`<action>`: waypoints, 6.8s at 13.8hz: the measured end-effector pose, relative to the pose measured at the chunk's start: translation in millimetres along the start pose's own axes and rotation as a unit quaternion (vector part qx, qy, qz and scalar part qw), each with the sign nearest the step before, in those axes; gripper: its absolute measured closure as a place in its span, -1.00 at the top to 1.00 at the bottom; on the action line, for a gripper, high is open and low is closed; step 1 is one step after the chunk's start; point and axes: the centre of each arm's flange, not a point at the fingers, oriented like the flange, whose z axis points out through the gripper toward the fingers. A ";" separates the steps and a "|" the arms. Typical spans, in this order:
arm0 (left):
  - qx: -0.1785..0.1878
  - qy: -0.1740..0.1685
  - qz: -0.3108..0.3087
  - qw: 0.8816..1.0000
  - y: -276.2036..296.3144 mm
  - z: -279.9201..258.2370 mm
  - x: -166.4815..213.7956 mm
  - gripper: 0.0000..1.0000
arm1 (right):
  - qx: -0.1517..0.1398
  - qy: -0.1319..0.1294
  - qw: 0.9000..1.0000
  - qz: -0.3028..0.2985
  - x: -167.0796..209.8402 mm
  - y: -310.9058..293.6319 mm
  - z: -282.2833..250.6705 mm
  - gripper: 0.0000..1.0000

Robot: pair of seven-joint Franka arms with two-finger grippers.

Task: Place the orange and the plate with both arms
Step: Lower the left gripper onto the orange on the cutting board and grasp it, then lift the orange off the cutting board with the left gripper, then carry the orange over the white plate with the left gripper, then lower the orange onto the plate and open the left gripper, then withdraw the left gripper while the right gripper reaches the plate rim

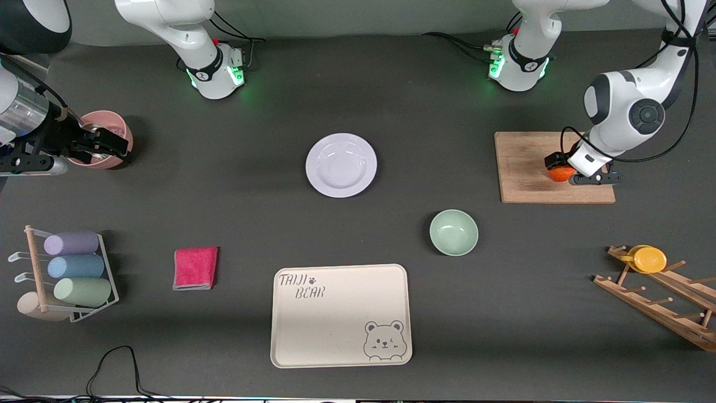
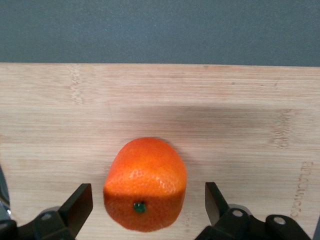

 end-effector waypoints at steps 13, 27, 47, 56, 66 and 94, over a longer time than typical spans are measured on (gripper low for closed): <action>0.001 0.000 0.000 1.000 0.0 2.7 1.1 0.37 | 0.030 -0.017 0.999 -0.018 2.5 -23.2 12.6 1.00; 0.026 -0.062 0.035 0.997 70.9 -390.9 13.3 0.37 | -0.022 -0.018 0.999 -0.015 0.1 -0.2 8.5 1.00; -0.075 -0.016 -0.162 0.984 597.5 -90.7 -36.9 0.37 | -0.030 0.000 0.999 -0.031 16.3 -14.2 44.4 1.00; -0.067 -0.006 -0.162 0.984 630.7 -27.8 -50.4 0.37 | -0.030 -0.009 0.999 -0.031 -1.4 -11.9 48.2 1.00; -0.072 -0.001 -0.164 0.984 632.0 -33.9 -45.8 1.00 | -0.030 -0.012 0.999 -0.039 -9.8 -19.6 57.5 1.00; 0.039 -0.001 -0.035 0.999 11.8 -390.5 67.8 1.00 | 0.413 -0.098 0.905 -0.016 -31.8 -74.3 342.9 1.00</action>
